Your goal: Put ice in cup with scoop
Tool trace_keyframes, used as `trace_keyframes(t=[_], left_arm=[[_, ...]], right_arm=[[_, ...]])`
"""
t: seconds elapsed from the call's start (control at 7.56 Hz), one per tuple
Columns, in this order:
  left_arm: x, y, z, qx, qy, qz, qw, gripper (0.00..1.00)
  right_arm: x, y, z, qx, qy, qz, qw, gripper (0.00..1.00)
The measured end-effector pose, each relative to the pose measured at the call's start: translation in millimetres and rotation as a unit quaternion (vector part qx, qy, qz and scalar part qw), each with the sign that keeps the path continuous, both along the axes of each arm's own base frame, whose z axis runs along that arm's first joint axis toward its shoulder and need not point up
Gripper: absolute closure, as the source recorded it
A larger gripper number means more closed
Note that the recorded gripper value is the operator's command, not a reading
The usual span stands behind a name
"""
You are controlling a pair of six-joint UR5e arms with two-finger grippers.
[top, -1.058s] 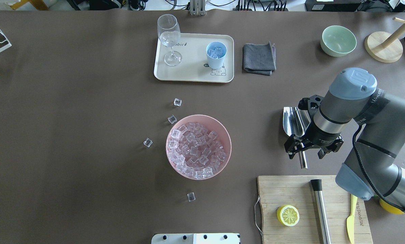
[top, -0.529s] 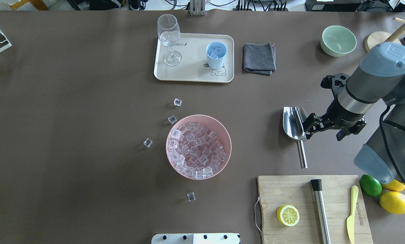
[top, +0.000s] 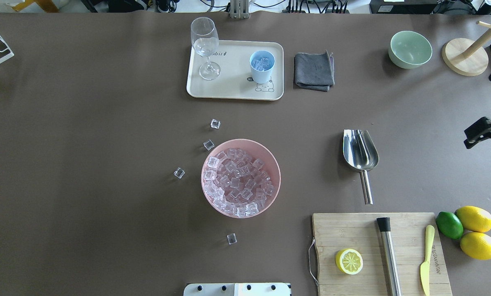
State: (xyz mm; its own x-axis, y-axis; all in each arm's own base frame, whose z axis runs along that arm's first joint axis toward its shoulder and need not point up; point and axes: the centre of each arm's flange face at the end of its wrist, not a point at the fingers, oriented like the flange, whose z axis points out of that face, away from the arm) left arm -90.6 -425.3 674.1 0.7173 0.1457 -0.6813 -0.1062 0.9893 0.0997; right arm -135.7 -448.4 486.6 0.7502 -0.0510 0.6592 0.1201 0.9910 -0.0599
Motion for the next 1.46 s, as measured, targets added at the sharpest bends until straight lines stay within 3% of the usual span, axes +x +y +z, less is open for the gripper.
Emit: trace_keyframes(t=[0.4, 0.66, 1.19, 1.46], left_arm=[[-8.1, 5.8, -7.8, -0.027, 0.017, -0.016, 0.9994, 0.02], [-11.4, 9.3, -13.8, -0.041, 0.027, -0.023, 0.9985, 0.02], [-17.6, 10.7, -15.0, -0.085, 0.028, -0.075, 0.9931, 0.02], [-16.9, 10.5, -13.6, -0.092, 0.029, -0.08, 0.9921, 0.02]], right_arm=[[149.8, 8.5, 119.9, 0.008, 0.012, 0.003, 0.9999, 0.0], [194.8, 24.2, 165.0, -0.005, 0.012, 0.012, 0.9998, 0.0], [212.1, 25.8, 170.2, -0.003, 0.009, 0.028, 0.9996, 0.0], [215.4, 21.2, 163.5, 0.008, 0.007, 0.032, 0.9994, 0.0]])
